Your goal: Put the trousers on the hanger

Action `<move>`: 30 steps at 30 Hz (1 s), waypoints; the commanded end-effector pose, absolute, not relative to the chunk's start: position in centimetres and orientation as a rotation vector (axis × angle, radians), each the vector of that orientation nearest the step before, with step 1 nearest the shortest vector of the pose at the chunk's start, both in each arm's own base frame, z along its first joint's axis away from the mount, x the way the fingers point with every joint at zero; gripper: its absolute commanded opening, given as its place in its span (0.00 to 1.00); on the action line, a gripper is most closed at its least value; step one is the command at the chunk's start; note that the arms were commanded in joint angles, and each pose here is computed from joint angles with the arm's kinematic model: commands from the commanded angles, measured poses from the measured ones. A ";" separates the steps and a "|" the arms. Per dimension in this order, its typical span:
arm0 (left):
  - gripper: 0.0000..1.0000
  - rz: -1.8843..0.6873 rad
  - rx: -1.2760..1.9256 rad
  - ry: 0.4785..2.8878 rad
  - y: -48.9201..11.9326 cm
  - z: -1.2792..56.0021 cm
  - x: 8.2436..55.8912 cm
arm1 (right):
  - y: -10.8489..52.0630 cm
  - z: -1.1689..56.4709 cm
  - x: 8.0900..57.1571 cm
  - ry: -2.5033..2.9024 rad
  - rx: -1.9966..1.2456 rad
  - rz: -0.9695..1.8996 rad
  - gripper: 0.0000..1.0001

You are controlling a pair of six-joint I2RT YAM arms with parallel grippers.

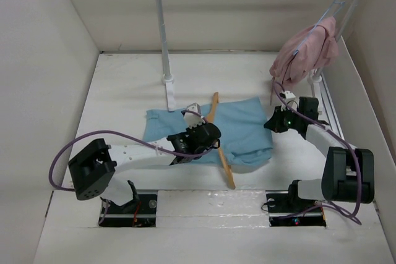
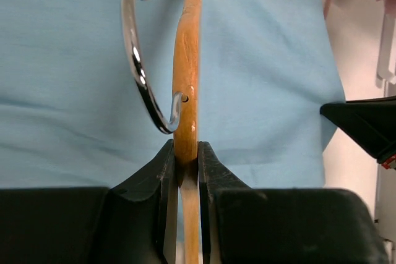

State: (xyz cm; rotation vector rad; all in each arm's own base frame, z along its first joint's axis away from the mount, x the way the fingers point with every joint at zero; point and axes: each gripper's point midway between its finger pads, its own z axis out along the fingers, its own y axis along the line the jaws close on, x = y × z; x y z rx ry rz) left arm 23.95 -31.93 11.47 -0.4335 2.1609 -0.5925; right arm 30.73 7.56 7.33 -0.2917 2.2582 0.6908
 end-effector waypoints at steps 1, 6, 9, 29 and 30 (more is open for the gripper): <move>0.00 -0.241 -0.280 2.228 -25.1 8.7 22.8 | 5.4 8.7 32.8 2.210 -0.324 0.560 0.00; 0.00 -0.188 -0.273 2.207 -22.9 9.5 23.4 | 3.9 7.7 33.0 2.242 -0.276 0.532 0.00; 0.00 -0.214 -0.255 2.198 -22.8 10.3 23.5 | 3.7 7.7 33.1 2.239 -0.270 0.537 0.00; 0.00 -0.384 -0.161 2.040 -29.8 26.8 26.6 | 6.7 11.6 30.7 2.189 -0.365 0.600 0.59; 0.00 -0.411 -0.160 2.023 -30.0 28.4 26.7 | 7.2 12.8 30.0 2.181 -0.370 0.613 0.67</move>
